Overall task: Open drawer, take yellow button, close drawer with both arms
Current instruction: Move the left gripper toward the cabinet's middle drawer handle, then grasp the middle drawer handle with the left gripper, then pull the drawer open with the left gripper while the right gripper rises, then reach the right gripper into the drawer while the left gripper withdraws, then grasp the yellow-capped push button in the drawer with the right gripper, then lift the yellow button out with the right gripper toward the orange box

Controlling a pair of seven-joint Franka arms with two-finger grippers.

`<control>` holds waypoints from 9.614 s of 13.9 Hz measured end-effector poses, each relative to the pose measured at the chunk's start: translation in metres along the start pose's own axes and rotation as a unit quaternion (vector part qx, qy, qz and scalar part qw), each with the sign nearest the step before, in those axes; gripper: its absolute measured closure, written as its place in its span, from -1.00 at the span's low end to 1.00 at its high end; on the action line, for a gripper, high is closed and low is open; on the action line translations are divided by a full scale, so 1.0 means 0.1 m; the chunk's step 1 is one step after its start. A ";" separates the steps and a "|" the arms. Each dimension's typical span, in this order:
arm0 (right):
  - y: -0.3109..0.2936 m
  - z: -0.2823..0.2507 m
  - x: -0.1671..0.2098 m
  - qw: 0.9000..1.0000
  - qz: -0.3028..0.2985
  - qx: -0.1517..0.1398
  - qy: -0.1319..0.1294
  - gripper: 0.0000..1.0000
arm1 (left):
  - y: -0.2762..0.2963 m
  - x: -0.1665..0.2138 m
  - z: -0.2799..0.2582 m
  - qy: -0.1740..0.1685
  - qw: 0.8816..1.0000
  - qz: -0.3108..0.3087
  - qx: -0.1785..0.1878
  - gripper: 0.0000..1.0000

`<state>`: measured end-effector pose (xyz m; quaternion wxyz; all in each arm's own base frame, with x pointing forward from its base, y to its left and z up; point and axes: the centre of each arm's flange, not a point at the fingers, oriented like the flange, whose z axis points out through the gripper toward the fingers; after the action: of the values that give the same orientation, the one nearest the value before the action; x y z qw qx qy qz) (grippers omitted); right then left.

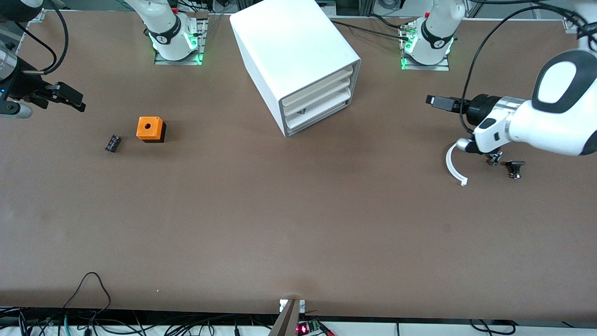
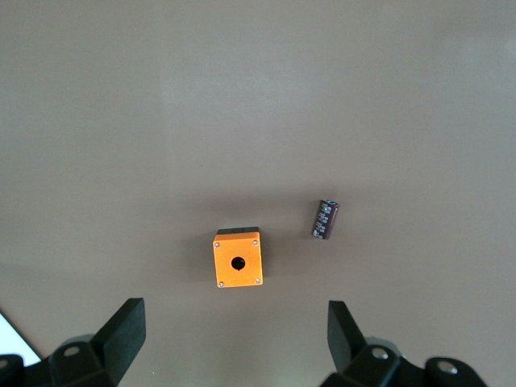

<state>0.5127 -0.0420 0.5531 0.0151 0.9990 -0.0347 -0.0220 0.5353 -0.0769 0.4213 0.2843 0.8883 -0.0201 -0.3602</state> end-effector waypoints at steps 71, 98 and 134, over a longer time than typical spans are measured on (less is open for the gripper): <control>-5.35 0.48 -0.16 0.896 -0.430 0.092 0.060 -1.00 | 0.59 -1.42 -1.10 0.344 0.873 0.090 0.333 -1.00; -6.22 1.36 -1.05 0.688 -0.723 0.038 0.051 -0.98 | 0.52 -1.03 -1.39 0.329 0.888 0.022 0.320 -1.00; -3.15 1.44 1.06 0.972 -0.228 -0.035 -0.034 0.17 | 0.17 0.14 -0.79 0.333 0.913 -0.038 0.233 -1.00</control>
<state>0.6338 0.2601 0.3951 0.0436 0.9781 0.1942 -0.0604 0.6001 -0.0559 0.4667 0.0458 0.9978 0.0259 -0.0394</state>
